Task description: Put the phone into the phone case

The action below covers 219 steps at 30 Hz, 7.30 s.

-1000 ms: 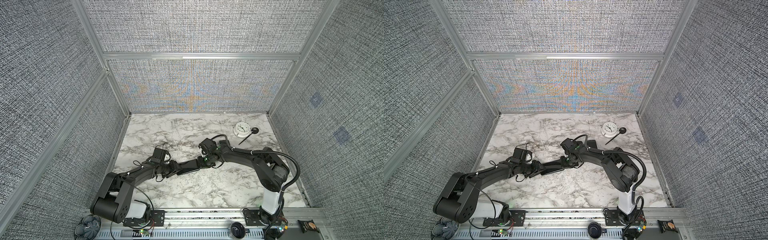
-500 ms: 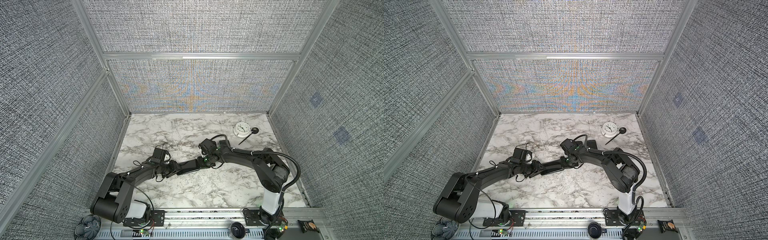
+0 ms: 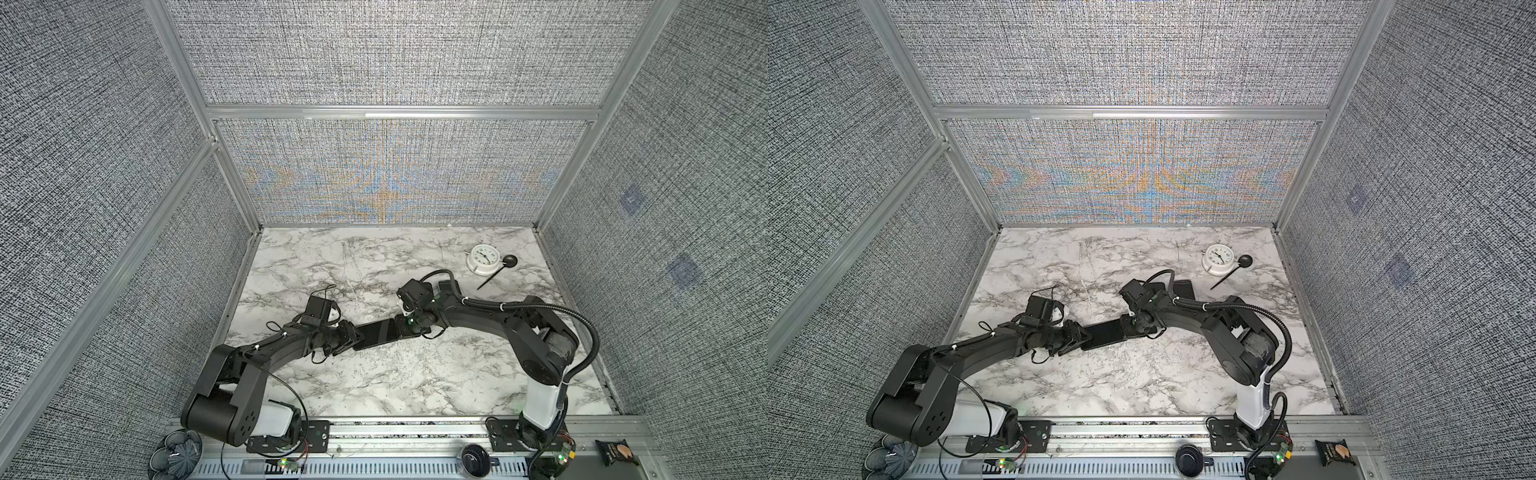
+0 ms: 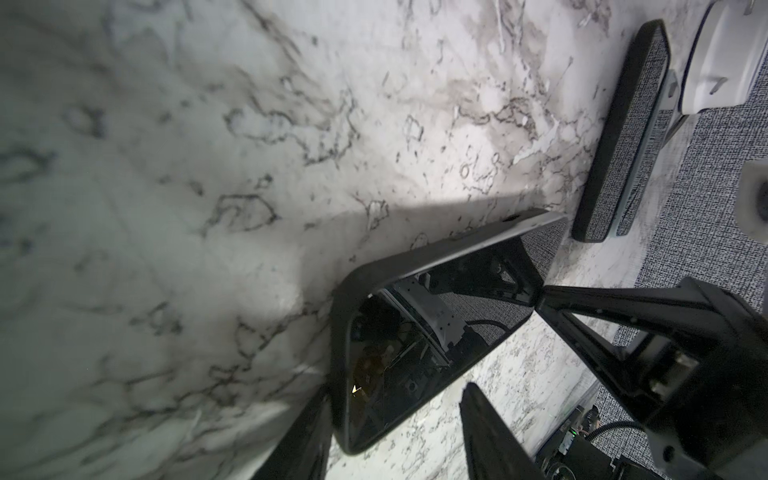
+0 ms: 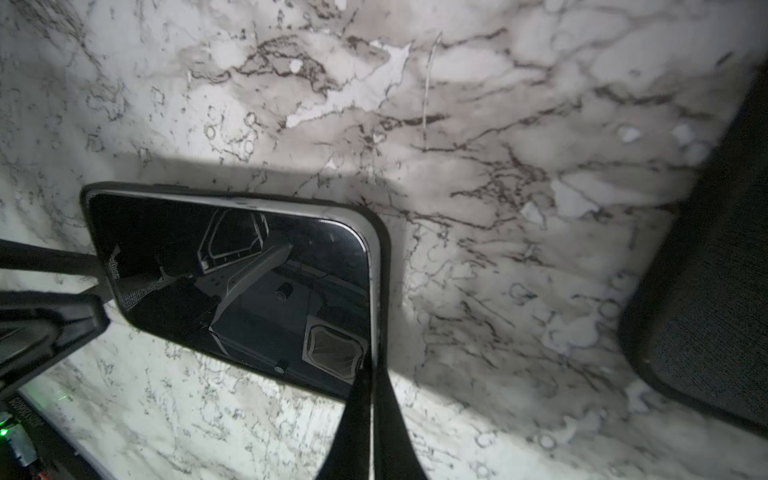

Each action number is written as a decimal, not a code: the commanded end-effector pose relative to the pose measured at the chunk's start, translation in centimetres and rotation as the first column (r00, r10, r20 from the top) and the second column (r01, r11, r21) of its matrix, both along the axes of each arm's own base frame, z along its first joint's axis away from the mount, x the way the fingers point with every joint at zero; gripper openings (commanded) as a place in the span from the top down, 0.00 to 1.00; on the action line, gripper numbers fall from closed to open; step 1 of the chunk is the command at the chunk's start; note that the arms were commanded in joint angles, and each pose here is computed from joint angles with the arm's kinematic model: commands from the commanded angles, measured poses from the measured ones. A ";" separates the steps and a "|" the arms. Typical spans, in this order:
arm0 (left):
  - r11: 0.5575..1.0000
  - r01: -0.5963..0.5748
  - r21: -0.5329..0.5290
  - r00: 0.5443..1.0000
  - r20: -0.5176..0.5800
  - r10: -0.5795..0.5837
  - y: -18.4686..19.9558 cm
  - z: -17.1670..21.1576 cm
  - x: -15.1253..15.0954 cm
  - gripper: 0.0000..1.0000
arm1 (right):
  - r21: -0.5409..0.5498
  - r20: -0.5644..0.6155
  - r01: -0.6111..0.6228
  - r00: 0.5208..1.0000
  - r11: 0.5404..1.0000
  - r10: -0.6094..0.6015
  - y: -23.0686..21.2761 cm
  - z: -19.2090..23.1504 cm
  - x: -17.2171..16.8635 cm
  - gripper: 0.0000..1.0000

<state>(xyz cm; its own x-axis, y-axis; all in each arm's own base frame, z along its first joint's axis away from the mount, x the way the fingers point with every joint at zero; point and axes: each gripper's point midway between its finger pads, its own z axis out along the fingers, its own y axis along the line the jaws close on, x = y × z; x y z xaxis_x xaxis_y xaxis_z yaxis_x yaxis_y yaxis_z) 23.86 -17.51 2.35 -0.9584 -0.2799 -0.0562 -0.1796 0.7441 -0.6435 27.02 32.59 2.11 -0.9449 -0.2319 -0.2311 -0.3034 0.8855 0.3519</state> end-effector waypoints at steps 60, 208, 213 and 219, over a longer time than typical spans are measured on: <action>0.998 0.052 -0.033 0.996 -0.074 -0.055 -4.0 -0.6 -1.8 0.41 | 0.043 -0.014 -0.122 0.992 0.992 0.122 -0.9 3.3 -2.6 0.66; 0.987 0.094 0.133 0.987 -0.141 -0.075 -2.2 -3.0 -4.9 0.46 | 0.080 -0.045 -0.054 0.997 0.995 0.057 0.4 1.6 -2.9 0.75; 0.988 0.091 0.128 0.987 -0.146 -0.072 -2.3 -3.3 -5.0 0.46 | 0.059 -0.070 -0.065 0.995 0.996 0.069 0.5 0.7 -3.4 0.75; 0.988 0.089 0.129 0.987 -0.143 -0.070 -2.2 -3.3 -5.0 0.46 | 0.012 -0.096 -0.065 0.993 0.998 0.066 -0.2 -0.5 -4.1 0.80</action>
